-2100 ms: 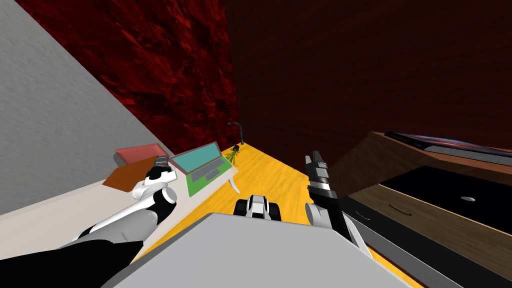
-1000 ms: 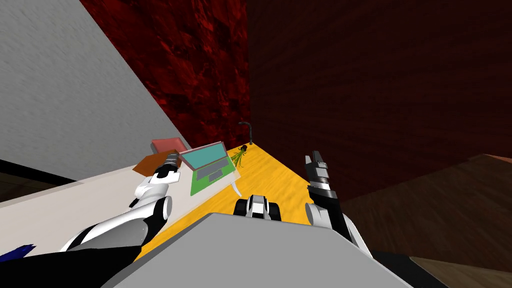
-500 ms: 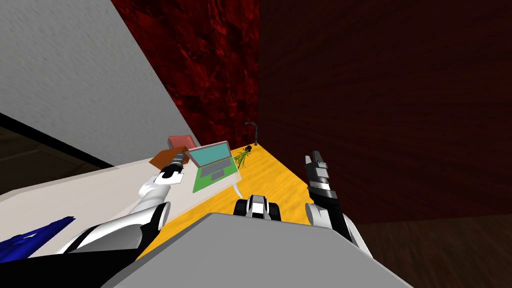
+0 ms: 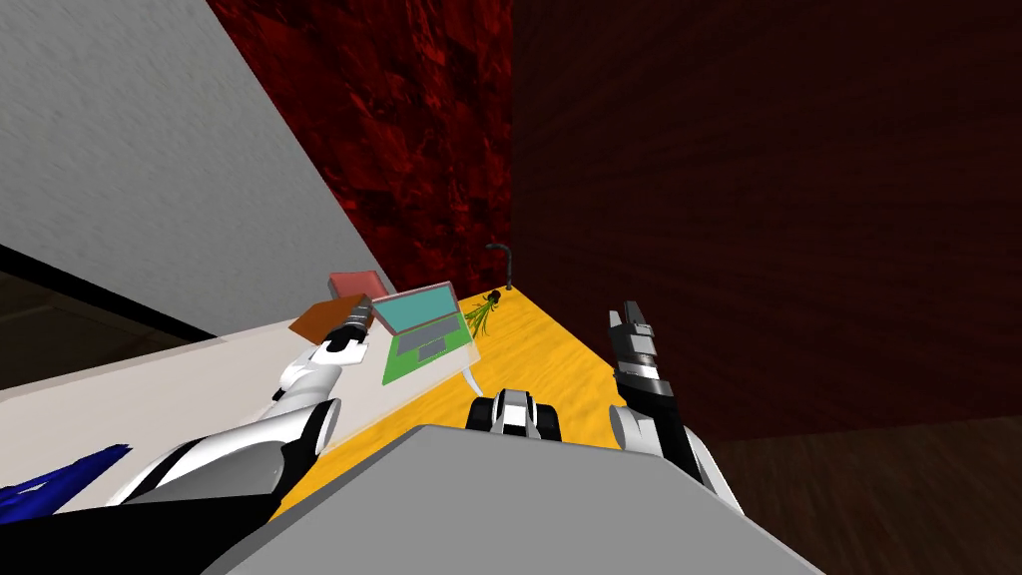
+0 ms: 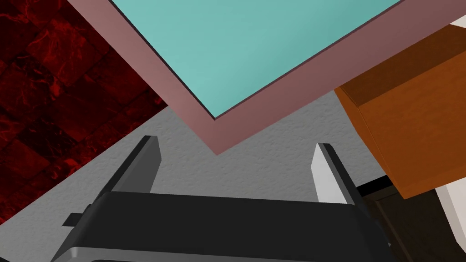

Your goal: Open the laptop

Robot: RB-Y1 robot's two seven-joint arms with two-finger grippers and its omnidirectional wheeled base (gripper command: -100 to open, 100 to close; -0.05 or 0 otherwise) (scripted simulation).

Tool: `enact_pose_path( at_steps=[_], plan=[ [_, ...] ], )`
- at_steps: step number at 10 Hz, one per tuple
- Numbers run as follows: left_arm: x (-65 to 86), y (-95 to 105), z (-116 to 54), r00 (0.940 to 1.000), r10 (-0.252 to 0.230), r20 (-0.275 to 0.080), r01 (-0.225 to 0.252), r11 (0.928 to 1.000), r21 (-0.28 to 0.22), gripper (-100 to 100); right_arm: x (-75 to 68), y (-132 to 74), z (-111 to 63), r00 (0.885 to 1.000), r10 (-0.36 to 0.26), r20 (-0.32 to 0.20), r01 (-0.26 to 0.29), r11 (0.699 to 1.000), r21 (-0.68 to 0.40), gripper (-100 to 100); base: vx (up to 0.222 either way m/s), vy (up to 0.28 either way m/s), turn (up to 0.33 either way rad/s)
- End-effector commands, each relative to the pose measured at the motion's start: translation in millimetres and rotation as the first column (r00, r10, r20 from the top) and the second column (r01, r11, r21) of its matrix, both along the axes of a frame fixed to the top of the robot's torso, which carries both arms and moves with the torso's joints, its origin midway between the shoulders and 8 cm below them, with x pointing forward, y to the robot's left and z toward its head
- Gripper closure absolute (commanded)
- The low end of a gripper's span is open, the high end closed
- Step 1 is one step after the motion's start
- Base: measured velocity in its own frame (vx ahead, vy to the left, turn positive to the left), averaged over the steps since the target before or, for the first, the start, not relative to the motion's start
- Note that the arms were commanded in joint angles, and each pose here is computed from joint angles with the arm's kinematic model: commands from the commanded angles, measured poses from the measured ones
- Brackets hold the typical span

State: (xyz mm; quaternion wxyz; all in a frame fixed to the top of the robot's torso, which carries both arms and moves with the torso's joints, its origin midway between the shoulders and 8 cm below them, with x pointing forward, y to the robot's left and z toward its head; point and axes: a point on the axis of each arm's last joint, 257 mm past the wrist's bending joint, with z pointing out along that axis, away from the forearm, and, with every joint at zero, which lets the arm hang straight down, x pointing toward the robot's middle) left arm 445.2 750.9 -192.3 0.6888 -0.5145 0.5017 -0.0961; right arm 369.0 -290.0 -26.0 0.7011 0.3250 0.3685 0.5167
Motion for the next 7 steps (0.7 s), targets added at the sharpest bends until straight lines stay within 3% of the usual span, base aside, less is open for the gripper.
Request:
enact_pose_path(
  at_steps=[1, 4, 6, 7],
  plan=[
    [-4.6, 16.0, 6.6, 0.9986, 0.051, -0.016, -0.052, 0.9985, -0.018, -100, 0.0, 0.0, 0.0, 1.0, 0.0, 0.0, 0.0, 1.0, 0.0, 0, -0.058, 0.094, -0.133],
    [-10.1, 32.3, 9.4, 0.9935, 0.107, -0.04, -0.108, 0.9929, -0.048, -100, 0.0, 0.0, 0.0, 1.0, 0.0, 0.0, 0.0, 1.0, 0.0, 0, -0.073, 0.101, -0.163],
    [-14.2, 47.2, 16.9, 0.9867, 0.154, -0.052, -0.158, 0.9845, -0.077, -100, 0.0, 0.0, 0.0, 1.0, 0.0, 0.0, 0.0, 1.0, 0.0, 0, -0.073, 0.076, -0.209],
    [-16.5, 48.6, 12.4, 0.9843, 0.163, -0.067, -0.169, 0.9818, -0.087, -100, 0.0, 0.0, 0.0, 1.0, 0.0, 0.0, 0.0, 1.0, 0.0, 0, -0.077, 0.068, -0.124]
  ],
)
